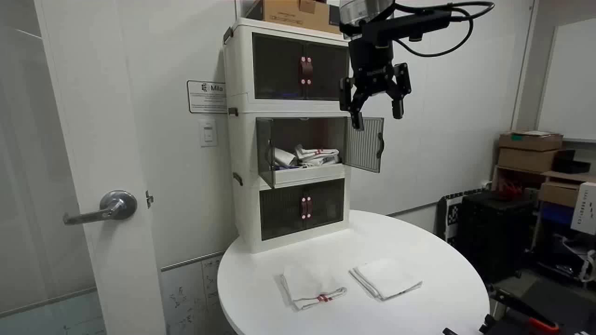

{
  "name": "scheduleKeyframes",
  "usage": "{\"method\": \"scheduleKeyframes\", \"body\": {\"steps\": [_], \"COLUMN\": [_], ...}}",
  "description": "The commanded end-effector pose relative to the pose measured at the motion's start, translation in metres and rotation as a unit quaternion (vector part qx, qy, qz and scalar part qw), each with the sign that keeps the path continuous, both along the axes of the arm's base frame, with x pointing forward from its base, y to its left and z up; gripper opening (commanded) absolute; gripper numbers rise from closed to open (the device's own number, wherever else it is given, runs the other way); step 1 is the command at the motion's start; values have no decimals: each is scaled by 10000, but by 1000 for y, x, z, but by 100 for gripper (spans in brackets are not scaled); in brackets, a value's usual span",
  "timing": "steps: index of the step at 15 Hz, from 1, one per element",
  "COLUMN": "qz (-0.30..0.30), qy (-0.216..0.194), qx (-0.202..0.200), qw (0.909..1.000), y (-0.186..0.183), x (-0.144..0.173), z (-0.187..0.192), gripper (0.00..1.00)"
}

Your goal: Close the middle cabinet door on the left

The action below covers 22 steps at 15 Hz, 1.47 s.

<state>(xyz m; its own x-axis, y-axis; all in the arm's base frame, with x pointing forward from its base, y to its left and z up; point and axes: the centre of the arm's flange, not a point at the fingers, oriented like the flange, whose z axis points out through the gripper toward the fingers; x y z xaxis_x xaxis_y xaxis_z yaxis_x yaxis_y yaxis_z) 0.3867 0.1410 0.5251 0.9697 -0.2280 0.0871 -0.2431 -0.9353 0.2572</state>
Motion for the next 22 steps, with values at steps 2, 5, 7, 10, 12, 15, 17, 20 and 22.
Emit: {"method": "scheduleKeyframes", "body": {"steps": [2, 5, 7, 10, 12, 15, 17, 20, 22], "qz": [-7, 115, 261, 487, 669, 1100, 1258, 1335, 1108], "qy": [6, -42, -57, -41, -25, -152, -299, -455, -714], "qx": [78, 149, 152, -2, -74, 45, 118, 269, 220], "qw": [10000, 9998, 9995, 9988, 9977, 9938, 9915, 9896, 9910], "y": [4, 15, 24, 38, 50, 72, 87, 104, 111], "x": [12, 49, 75, 119, 146, 177, 194, 217, 231], "z": [0, 3, 4, -1, -2, 0, 3, 8, 8], "gripper": [100, 100, 100, 100, 100, 100, 100, 100, 100]}}
